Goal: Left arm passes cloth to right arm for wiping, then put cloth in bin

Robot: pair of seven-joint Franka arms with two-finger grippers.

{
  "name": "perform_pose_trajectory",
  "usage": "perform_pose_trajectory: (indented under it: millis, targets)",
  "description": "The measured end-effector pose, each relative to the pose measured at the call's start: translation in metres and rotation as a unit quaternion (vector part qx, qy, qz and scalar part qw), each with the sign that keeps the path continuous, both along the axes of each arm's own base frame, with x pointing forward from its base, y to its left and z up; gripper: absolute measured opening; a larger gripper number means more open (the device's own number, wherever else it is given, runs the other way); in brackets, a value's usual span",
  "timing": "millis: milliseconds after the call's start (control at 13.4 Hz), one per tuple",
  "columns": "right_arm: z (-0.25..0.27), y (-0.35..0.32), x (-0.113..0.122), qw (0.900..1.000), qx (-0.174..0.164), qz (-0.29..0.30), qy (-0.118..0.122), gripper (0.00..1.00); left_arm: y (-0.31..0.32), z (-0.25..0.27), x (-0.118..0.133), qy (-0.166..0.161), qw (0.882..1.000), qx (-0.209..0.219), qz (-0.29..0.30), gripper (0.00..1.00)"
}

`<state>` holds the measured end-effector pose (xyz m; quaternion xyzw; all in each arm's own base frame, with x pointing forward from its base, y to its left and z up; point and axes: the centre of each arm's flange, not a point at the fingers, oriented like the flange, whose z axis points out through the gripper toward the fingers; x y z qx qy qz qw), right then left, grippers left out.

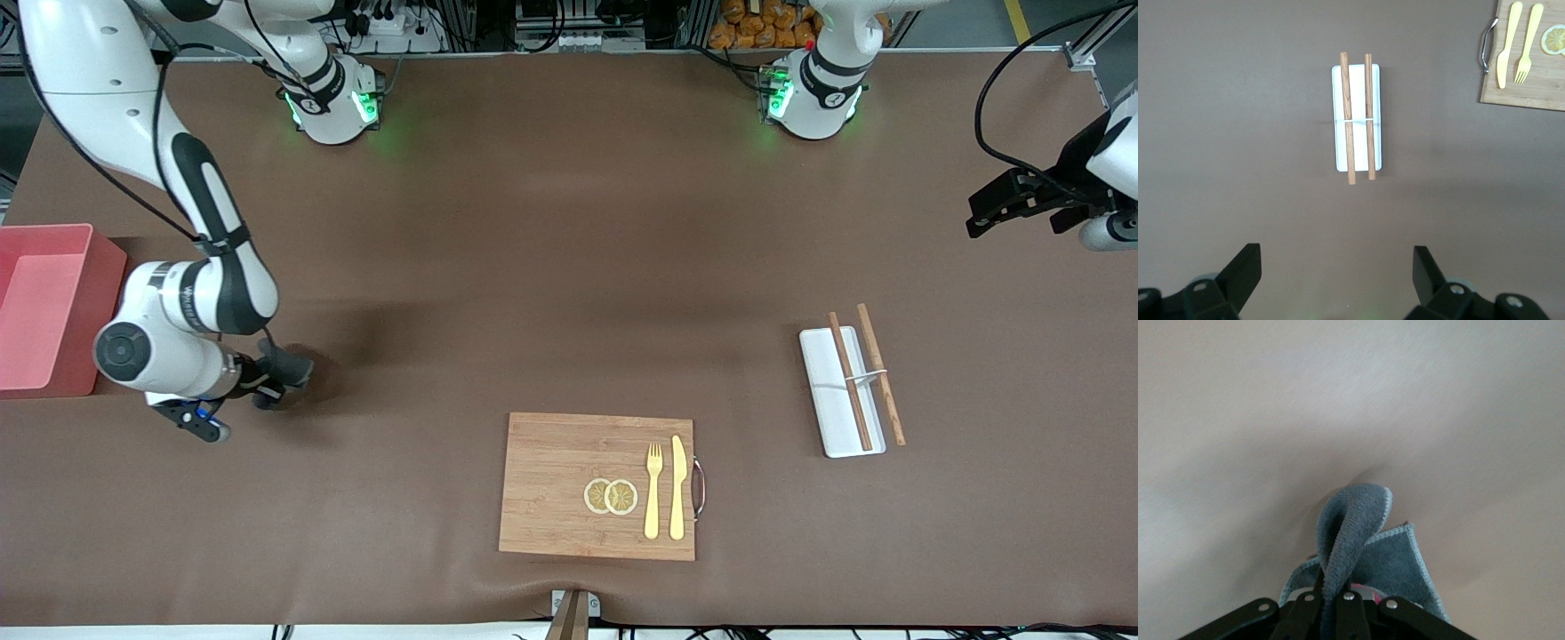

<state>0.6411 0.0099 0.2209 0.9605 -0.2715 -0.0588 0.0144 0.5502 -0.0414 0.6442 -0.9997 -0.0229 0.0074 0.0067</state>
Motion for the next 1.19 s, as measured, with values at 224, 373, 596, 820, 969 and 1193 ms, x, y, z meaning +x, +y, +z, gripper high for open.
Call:
perform_pose_trajectory:
  millis: [224,373,596,820,969,1193]
  targets:
    - [0.011,0.051,-0.004,0.999,0.012,-0.052,0.007,0.05,0.0,0.001,-0.001,0.001,1.0,0.0,0.005,1.0]
    - [0.017,0.107,-0.011,0.996,0.006,-0.084,0.006,0.05,-0.002,0.005,-0.004,-0.002,1.0,0.001,0.01,1.0]
    - [0.022,0.177,-0.027,0.994,-0.001,-0.112,0.002,0.05,-0.003,0.008,-0.006,-0.004,1.0,0.001,0.012,1.0]
    - [0.044,0.168,-0.022,0.992,0.016,-0.128,-0.003,0.05,-0.003,0.007,-0.006,-0.003,1.0,0.001,0.013,1.0]
    - [0.071,0.131,-0.016,0.995,0.023,-0.098,0.003,0.05,-0.003,0.007,-0.006,-0.003,1.0,0.001,0.013,1.0]
    - [0.107,0.044,-0.01,0.999,0.044,-0.03,0.001,0.05,-0.003,0.007,-0.006,-0.003,1.0,0.001,0.013,1.0]
